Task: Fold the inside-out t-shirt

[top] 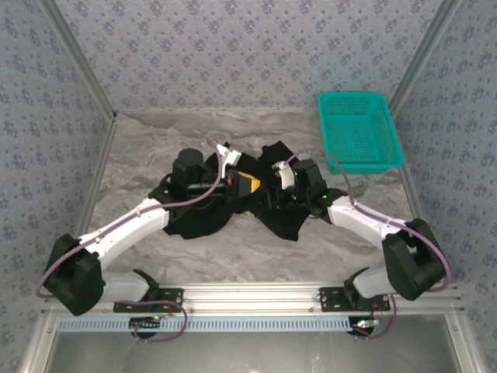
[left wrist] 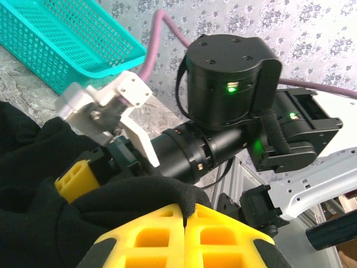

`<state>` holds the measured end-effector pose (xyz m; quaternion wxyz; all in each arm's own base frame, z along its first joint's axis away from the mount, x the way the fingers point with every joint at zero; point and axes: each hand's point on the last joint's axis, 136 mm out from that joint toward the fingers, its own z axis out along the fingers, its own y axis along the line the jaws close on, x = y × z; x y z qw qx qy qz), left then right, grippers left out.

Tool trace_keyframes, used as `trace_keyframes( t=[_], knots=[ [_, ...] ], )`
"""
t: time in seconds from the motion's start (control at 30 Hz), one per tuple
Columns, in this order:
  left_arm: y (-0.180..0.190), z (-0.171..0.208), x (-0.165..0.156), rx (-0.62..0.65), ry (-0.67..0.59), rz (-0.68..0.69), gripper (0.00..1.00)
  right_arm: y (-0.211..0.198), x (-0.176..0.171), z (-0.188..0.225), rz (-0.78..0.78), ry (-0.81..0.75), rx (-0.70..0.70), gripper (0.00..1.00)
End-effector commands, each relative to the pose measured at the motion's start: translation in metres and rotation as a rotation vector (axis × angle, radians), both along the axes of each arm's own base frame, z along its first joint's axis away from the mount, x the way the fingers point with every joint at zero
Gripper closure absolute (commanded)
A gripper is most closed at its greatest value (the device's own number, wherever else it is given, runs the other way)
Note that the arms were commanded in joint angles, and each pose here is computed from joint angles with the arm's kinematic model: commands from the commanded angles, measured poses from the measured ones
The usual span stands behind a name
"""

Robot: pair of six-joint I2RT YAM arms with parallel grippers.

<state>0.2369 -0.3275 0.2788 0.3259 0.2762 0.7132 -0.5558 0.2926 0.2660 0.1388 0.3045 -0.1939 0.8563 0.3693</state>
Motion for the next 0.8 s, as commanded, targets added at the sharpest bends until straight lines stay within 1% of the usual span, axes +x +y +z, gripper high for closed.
trace_keyframes(
  t=[0.0, 0.03, 0.1, 0.2, 0.27, 0.37, 0.5, 0.57, 0.63, 0.7, 0.77],
  knots=[
    [0.01, 0.006, -0.001, 0.013, -0.062, 0.036, 1.0, 0.004, 0.008, 0.029, 0.001, -0.046, 0.117, 0.8],
    [0.014, 0.001, 0.005, 0.038, -0.063, 0.081, 1.0, 0.0, 0.006, 0.036, 0.007, -0.05, 0.135, 0.87],
    [0.032, -0.015, 0.025, 0.107, -0.049, 0.235, 1.0, -0.013, -0.003, 0.052, 0.032, -0.053, 0.19, 0.99],
    [0.063, -0.036, 0.054, 0.155, 0.011, 0.43, 1.0, -0.027, -0.025, 0.078, 0.096, -0.056, 0.294, 1.0],
    [0.078, -0.047, 0.065, 0.167, 0.058, 0.499, 1.0, -0.031, -0.036, 0.094, 0.136, -0.056, 0.368, 1.0],
    [0.085, -0.059, 0.072, 0.21, 0.082, 0.535, 1.0, -0.036, -0.047, 0.114, 0.183, -0.059, 0.476, 1.0],
    [0.084, -0.07, 0.075, 0.267, 0.097, 0.527, 0.99, -0.038, -0.045, 0.129, 0.207, -0.072, 0.559, 1.0],
    [0.08, -0.071, 0.074, 0.272, 0.095, 0.503, 0.95, -0.037, -0.04, 0.133, 0.208, -0.073, 0.583, 1.0],
    [0.077, -0.068, 0.071, 0.265, 0.078, 0.471, 0.82, -0.035, -0.035, 0.138, 0.206, -0.073, 0.614, 1.0],
    [0.072, -0.063, 0.066, 0.256, 0.05, 0.435, 0.67, -0.034, -0.03, 0.145, 0.203, -0.073, 0.645, 1.0],
    [0.071, -0.058, 0.06, 0.257, 0.011, 0.415, 0.57, -0.034, -0.025, 0.152, 0.192, -0.064, 0.669, 1.0]
  ],
)
